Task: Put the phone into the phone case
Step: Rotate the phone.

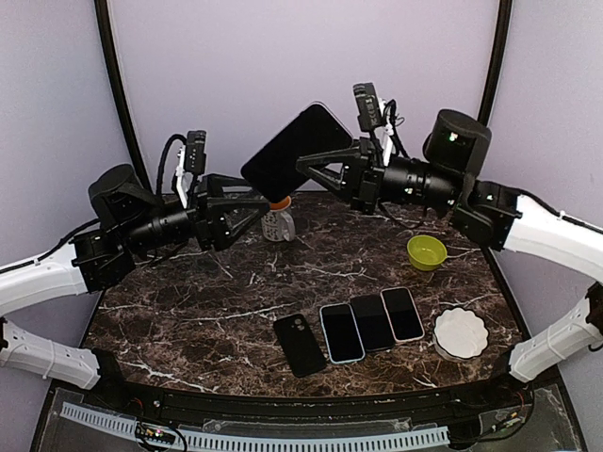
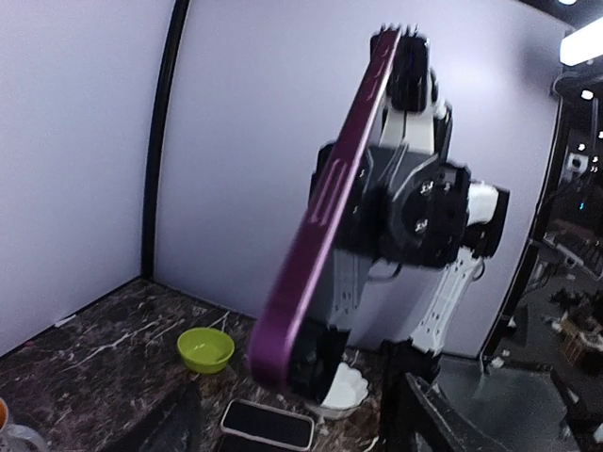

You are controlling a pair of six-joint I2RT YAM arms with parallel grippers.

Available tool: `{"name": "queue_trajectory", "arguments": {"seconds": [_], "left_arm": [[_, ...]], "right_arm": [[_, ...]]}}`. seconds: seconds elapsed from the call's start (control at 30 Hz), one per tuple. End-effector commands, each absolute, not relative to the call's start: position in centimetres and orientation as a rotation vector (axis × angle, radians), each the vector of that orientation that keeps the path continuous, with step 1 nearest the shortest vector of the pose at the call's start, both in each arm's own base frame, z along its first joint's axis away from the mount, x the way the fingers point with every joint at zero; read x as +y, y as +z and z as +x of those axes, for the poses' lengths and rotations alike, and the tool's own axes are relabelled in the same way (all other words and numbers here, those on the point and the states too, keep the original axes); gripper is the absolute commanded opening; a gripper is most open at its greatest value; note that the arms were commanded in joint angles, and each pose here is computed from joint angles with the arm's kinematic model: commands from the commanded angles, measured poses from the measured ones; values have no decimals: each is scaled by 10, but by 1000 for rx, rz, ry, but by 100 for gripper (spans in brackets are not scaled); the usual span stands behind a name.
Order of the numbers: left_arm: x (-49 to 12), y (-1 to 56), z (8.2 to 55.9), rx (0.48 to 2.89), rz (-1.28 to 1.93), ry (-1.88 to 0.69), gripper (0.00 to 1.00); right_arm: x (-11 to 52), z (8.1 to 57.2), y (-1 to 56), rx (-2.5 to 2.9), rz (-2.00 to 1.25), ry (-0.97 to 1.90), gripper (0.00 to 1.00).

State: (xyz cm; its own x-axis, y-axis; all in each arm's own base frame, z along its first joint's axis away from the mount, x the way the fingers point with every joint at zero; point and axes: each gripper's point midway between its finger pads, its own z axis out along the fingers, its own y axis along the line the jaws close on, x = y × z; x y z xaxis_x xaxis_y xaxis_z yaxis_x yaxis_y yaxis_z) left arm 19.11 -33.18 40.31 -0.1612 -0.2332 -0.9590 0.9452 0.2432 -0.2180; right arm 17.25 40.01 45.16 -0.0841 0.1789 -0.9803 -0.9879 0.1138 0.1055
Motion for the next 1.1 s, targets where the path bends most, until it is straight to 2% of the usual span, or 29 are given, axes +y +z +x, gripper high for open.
{"name": "queue_trajectory", "arguments": {"seconds": [0.0,0.27,0.4,0.5,0.57,0.6,0.63,0.67,0.73,0.83,0.93,0.97,1.0,1.07], "left_arm": [[-324,367,174,1376,1050,-1001,75],[-339,375,149,1290,1156,-1127,78],[-351,377,136,1262,1196,-1168,85],[-354,382,135,1252,1174,-1161,84],[-356,381,138,1259,1165,-1154,67],[-357,379,138,1270,1173,-1158,53],[-358,375,136,1281,1188,-1167,44],[-359,373,136,1287,1194,-1170,30],[-360,368,135,1305,1203,-1171,16],[-359,364,137,1324,1195,-1158,1],[-359,364,142,1331,1171,-1134,0],[-359,366,144,1320,1155,-1124,0],[-358,369,152,1339,1104,-1098,0],[-353,377,171,1351,972,-1039,0]], "right_arm": [[382,125,427,1285,-1398,1161,0],[388,128,423,1384,-1556,1083,0],[394,130,423,1378,-1580,1071,0],[396,127,424,1371,-1601,1075,0],[397,127,423,1371,-1604,1072,0],[397,128,424,1371,-1602,1070,0],[398,127,424,1368,-1603,1068,0],[397,128,425,1364,-1600,1066,0],[396,127,429,1351,-1594,1065,0],[395,127,434,1333,-1581,1063,0],[398,135,435,1362,-1518,1049,0],[399,143,435,1392,-1455,1034,15],[401,155,436,1430,-1360,1020,36],[400,186,438,1502,-1092,996,61]]}}
